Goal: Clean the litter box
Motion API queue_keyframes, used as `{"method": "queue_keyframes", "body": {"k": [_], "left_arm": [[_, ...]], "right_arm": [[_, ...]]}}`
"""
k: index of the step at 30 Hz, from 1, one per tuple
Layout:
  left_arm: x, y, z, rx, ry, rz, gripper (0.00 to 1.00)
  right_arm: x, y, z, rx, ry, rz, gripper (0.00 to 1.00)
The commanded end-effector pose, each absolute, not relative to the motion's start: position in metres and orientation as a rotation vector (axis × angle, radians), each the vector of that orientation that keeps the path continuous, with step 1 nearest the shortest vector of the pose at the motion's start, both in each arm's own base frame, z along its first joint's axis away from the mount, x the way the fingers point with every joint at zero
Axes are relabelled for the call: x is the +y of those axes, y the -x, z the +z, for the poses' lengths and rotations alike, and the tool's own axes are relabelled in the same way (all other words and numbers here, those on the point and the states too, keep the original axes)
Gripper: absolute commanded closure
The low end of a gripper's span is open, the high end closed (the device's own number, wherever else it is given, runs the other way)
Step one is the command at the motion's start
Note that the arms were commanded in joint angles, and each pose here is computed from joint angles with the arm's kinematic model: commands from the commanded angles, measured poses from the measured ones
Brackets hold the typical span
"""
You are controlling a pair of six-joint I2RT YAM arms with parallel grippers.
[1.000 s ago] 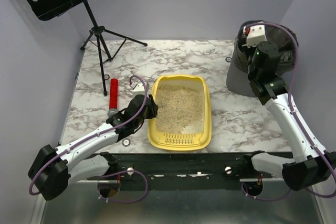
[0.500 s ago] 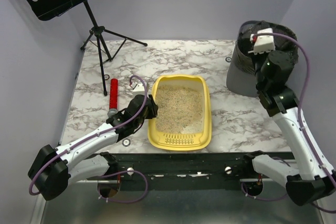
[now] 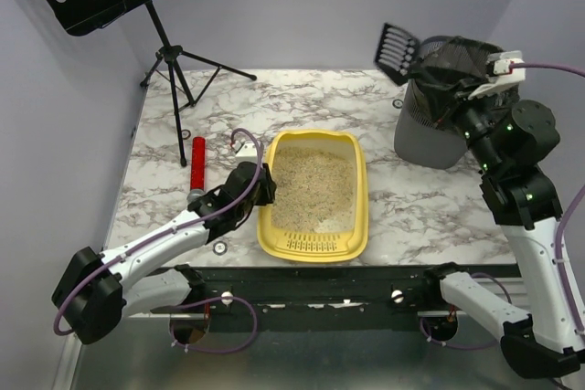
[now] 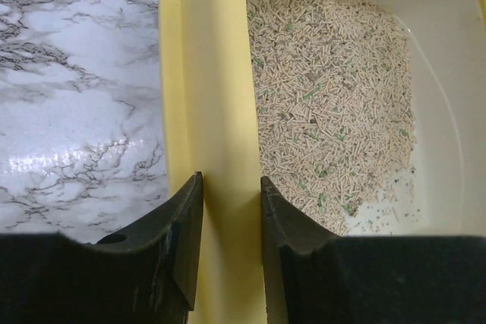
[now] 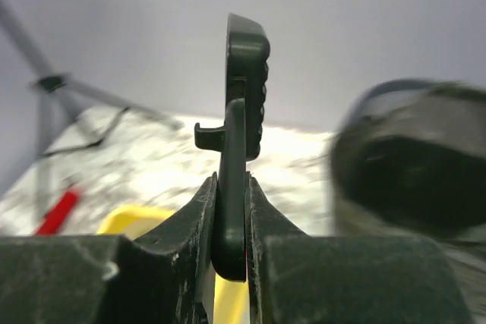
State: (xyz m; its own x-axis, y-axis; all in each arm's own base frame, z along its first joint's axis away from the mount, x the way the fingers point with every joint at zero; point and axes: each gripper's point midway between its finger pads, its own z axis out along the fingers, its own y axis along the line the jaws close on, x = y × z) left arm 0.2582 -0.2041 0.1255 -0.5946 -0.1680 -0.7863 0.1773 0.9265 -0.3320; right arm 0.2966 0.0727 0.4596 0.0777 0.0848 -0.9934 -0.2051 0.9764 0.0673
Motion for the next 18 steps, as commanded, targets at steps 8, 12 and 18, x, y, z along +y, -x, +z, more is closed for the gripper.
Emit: {"method": "queue_keyframes", "body": {"k": [8, 12, 18], "left_arm": [[-0.222, -0.245, 0.106, 2.275, -0.362, -0.447, 0.94], [-0.222, -0.250, 0.106, 2.304, -0.297, -0.421, 0.94], [-0.191, -0.253, 0.109, 2.311, 0.139, -0.337, 0.98]], "right_arm": [[0.191, -0.229, 0.314, 2.036, 0.307, 1.015, 1.00], [0.183, -0.214, 0.286, 2.129, 0.291, 0.942, 1.00], [0.178, -0.199, 0.260, 2.176, 0.265, 0.930, 1.00]]}}
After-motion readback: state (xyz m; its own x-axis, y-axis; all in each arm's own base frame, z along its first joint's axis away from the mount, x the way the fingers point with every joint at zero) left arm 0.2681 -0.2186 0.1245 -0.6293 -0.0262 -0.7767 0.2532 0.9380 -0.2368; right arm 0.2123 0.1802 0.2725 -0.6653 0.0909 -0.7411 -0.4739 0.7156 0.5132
